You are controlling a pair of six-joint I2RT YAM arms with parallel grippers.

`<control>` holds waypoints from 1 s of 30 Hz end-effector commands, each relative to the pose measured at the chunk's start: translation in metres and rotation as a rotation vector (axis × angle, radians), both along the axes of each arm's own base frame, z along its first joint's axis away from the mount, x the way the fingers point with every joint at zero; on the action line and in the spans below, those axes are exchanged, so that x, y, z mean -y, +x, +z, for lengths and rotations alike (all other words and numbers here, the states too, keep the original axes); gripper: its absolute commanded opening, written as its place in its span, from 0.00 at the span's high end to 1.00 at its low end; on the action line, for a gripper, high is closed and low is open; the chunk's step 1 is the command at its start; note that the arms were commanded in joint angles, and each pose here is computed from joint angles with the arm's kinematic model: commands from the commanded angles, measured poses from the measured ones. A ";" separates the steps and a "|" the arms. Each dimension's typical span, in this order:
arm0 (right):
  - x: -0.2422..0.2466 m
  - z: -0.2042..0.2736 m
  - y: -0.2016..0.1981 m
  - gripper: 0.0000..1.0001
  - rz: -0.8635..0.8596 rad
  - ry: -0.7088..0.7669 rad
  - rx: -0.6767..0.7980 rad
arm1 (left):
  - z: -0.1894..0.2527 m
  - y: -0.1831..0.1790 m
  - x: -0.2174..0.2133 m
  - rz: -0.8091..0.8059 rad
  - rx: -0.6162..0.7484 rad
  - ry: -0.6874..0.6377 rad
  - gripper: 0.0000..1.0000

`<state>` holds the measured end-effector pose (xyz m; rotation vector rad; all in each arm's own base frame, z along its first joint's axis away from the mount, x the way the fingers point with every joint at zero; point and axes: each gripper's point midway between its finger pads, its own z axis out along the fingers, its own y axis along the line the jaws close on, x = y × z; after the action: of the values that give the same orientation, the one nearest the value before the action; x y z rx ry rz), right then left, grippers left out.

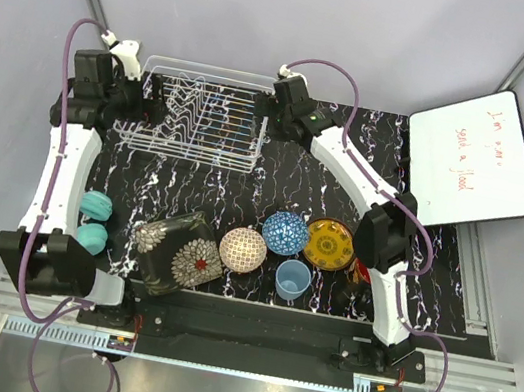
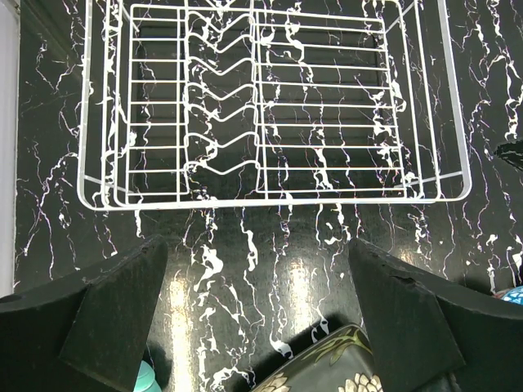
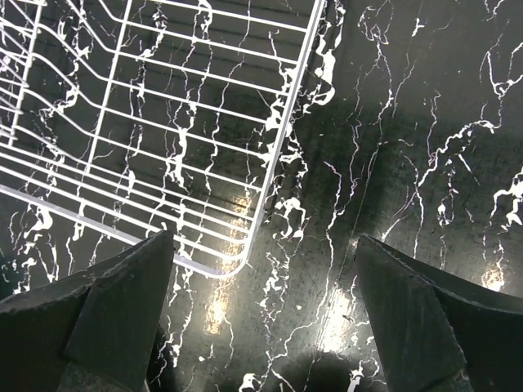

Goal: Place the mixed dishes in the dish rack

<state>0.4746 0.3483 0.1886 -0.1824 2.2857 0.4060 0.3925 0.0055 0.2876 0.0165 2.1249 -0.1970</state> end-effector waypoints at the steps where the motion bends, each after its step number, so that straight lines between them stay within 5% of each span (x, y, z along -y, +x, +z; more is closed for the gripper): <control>1: 0.000 0.000 0.009 0.00 -0.004 -0.026 0.031 | 0.009 0.000 -0.002 0.007 0.040 -0.003 0.03; 15: 0.000 -0.044 0.063 0.00 -0.126 -0.139 0.101 | -0.006 0.003 -0.003 -0.006 0.014 0.005 0.04; 23: 0.016 -0.084 0.063 0.01 -0.149 -0.218 0.052 | -0.003 0.000 -0.009 -0.002 0.026 0.050 0.03; 30: 0.066 -0.070 0.052 0.04 -0.221 -0.282 0.045 | -0.008 0.002 -0.009 0.002 0.015 0.044 0.03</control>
<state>0.5251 0.3322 0.0791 -0.1504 2.3268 0.0886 0.3891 0.0094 0.2677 0.0344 2.1682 -0.1805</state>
